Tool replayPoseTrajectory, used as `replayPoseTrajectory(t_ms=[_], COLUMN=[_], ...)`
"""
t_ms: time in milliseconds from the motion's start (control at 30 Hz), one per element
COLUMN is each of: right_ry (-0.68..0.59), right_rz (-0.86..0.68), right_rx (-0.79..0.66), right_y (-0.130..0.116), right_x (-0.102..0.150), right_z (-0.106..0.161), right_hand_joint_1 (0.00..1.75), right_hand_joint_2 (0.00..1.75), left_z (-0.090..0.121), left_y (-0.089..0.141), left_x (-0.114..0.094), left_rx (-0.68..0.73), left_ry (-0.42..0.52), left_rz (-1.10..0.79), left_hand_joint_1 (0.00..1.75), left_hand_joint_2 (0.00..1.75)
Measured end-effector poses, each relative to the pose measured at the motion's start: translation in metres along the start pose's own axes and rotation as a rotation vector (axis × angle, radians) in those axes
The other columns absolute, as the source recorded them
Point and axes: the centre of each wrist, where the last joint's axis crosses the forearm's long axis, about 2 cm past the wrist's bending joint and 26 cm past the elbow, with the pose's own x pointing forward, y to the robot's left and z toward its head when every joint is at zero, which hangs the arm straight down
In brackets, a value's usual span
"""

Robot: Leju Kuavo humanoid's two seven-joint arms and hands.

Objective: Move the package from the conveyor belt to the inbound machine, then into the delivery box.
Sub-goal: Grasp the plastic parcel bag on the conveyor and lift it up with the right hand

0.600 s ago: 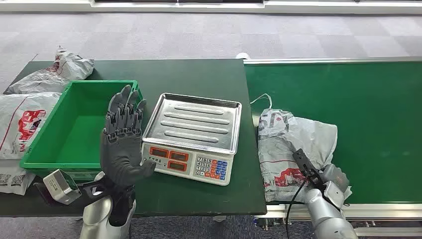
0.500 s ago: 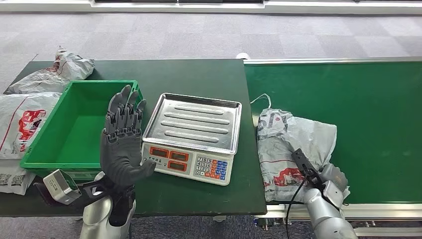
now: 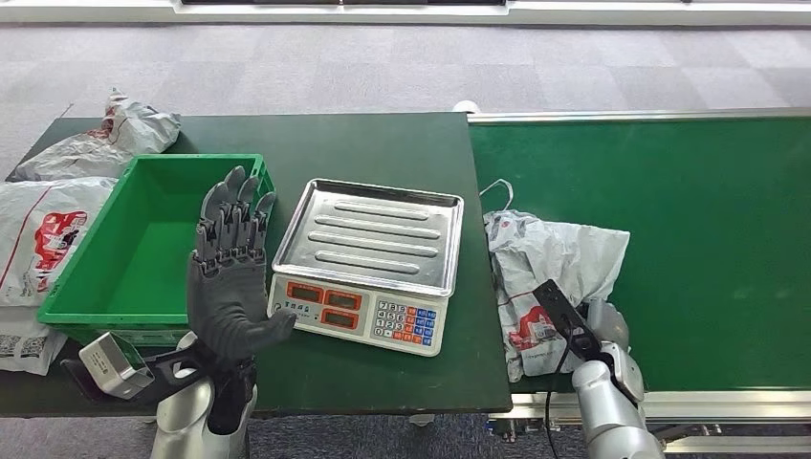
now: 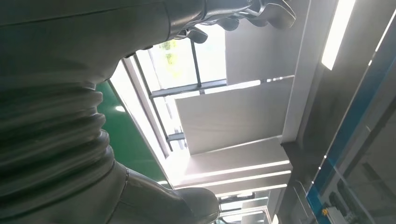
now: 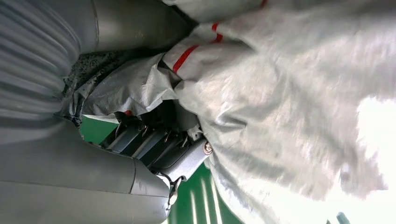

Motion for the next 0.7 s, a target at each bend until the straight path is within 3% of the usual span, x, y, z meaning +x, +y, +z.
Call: replayPoseTrajectory(t_ms=[133,167,200,233,267,333,567,700], right_ry=[-0.005,-0.033,-0.083,-0.195,-0.336,-0.534,-0.608,-0.658], right_rz=[0.002,0.027,0.055,0.086,0.079,0.045,0.01,-0.084], right_rx=[-0.005,-0.088,-0.208,-0.402,-0.622,-0.888,-0.986,-0.966], right_y=[-0.001,-0.01,-0.023,-0.045,-0.068,-0.096,-0.103,-0.101], right_x=[0.001,0.012,0.028,0.06,0.101,0.15,0.163,0.169], right_z=[0.0,0.001,0.003,0.012,0.032,0.069,0.089,0.09], right_hand_joint_1=[1.75,1.75,1.75,1.75,1.75,1.75,1.75,1.75], right_hand_joint_2=[1.75,1.75,1.75,1.75,1.75,1.75,1.75,1.75], left_z=[0.0,0.0,0.001,0.001,0.002,0.002,0.004,0.002], left_y=[0.0,0.001,0.002,0.003,0.004,0.003,0.003,0.002], left_x=[0.0,0.001,0.002,0.002,0.002,0.0,-0.004,-0.007], left_rx=[0.0,0.002,0.005,0.008,0.011,0.014,0.017,0.021], left_ry=[0.0,0.0,0.002,0.005,0.011,0.022,0.032,0.026], left_rz=[-0.001,-0.005,-0.009,-0.012,-0.014,-0.01,0.001,0.01], left_hand_joint_1=[0.0,0.0,0.0,0.0,0.0,0.0,0.0,0.0], left_hand_joint_2=[1.75,1.75,1.75,1.75,1.75,1.75,1.75,1.75])
